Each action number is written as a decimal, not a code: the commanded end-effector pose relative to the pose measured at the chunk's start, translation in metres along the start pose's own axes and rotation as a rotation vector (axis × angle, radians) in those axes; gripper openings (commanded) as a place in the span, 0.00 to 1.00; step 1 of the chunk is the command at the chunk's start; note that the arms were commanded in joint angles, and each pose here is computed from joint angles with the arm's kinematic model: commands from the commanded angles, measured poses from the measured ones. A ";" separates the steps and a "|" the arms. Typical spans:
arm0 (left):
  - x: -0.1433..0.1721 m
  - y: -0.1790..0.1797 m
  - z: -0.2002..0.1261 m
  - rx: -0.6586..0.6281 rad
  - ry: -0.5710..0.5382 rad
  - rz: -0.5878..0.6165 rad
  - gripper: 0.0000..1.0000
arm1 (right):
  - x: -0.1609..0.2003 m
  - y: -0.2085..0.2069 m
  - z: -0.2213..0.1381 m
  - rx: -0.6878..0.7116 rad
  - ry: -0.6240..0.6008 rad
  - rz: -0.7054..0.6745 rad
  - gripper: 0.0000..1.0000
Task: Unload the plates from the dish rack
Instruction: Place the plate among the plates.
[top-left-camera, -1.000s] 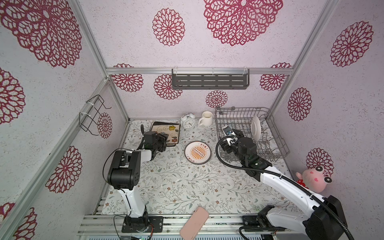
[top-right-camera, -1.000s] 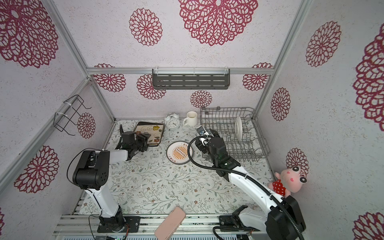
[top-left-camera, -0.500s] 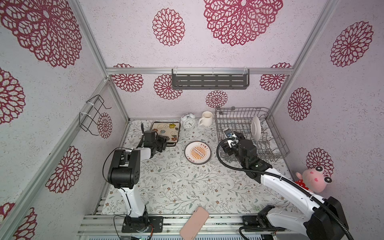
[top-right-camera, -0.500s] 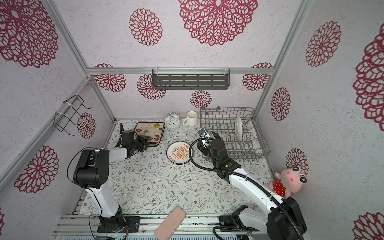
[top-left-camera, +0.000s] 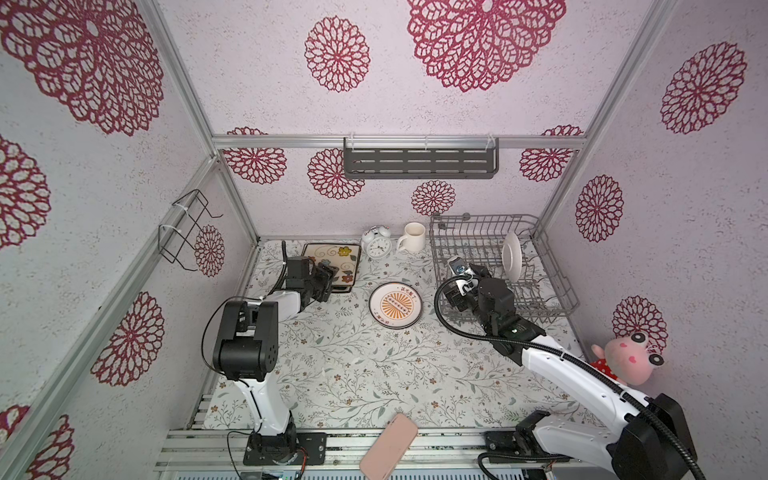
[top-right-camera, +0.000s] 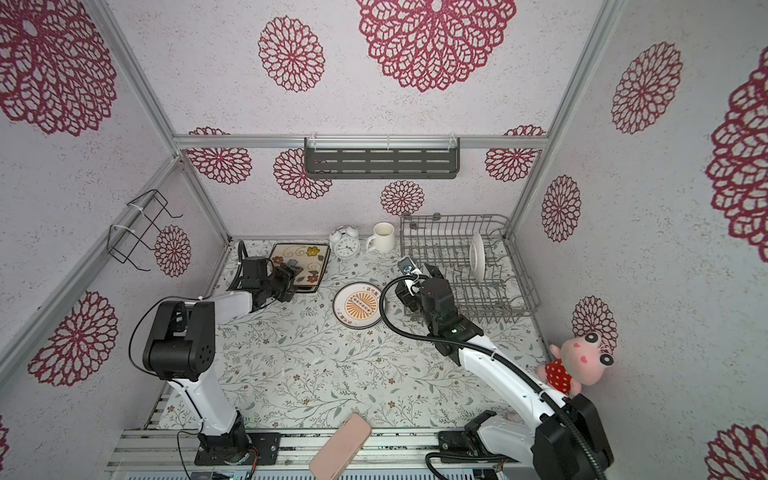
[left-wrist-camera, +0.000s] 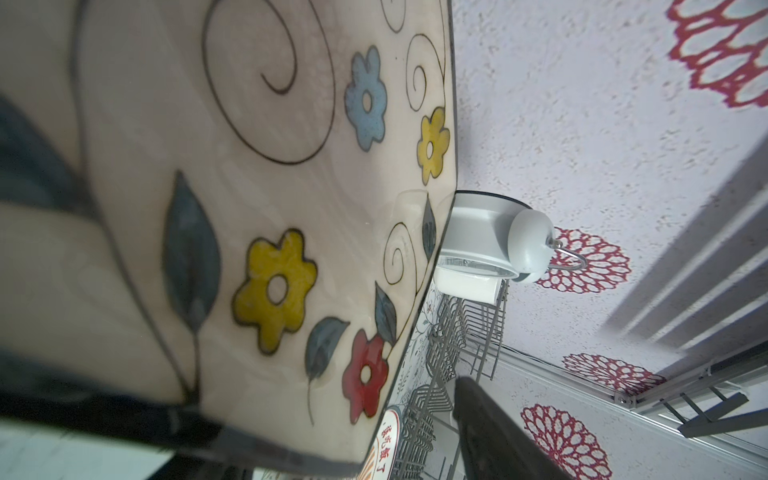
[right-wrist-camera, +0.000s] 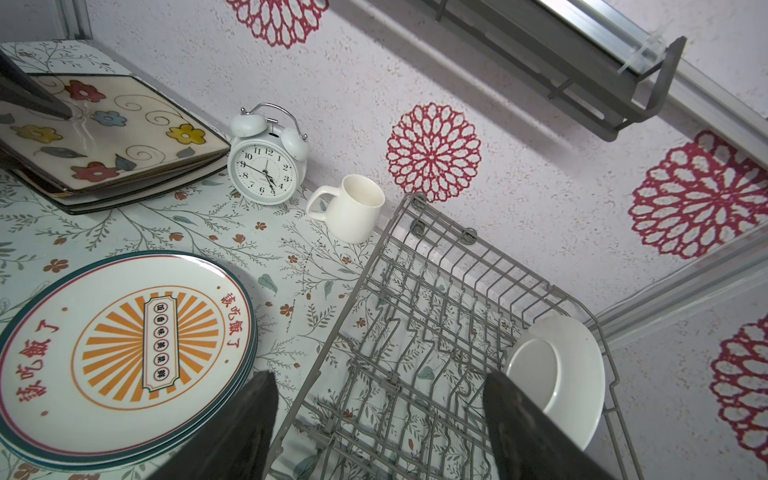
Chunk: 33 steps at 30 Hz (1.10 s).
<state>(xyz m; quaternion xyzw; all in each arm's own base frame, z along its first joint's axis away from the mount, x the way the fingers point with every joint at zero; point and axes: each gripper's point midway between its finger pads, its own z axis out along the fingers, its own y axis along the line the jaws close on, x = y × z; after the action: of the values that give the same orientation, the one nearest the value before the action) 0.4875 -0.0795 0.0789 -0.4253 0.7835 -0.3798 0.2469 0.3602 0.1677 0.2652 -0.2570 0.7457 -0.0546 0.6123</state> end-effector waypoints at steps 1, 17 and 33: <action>0.024 0.075 -0.006 -0.264 0.072 -0.070 0.79 | -0.019 -0.014 -0.007 0.033 -0.048 0.042 0.81; 0.006 0.028 -0.004 -0.091 0.007 -0.065 0.83 | -0.004 -0.008 -0.001 0.020 -0.011 0.054 0.82; 0.016 -0.031 -0.072 -0.123 -0.018 0.239 0.88 | 0.034 -0.115 -0.032 0.125 0.113 0.447 0.88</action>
<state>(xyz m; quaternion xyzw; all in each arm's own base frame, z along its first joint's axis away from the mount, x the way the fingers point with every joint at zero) 0.4484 -0.0754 0.1192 -0.3887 0.8263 -0.3245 0.2468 0.3668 0.0588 0.3008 -0.0870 0.7943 -0.0262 0.6007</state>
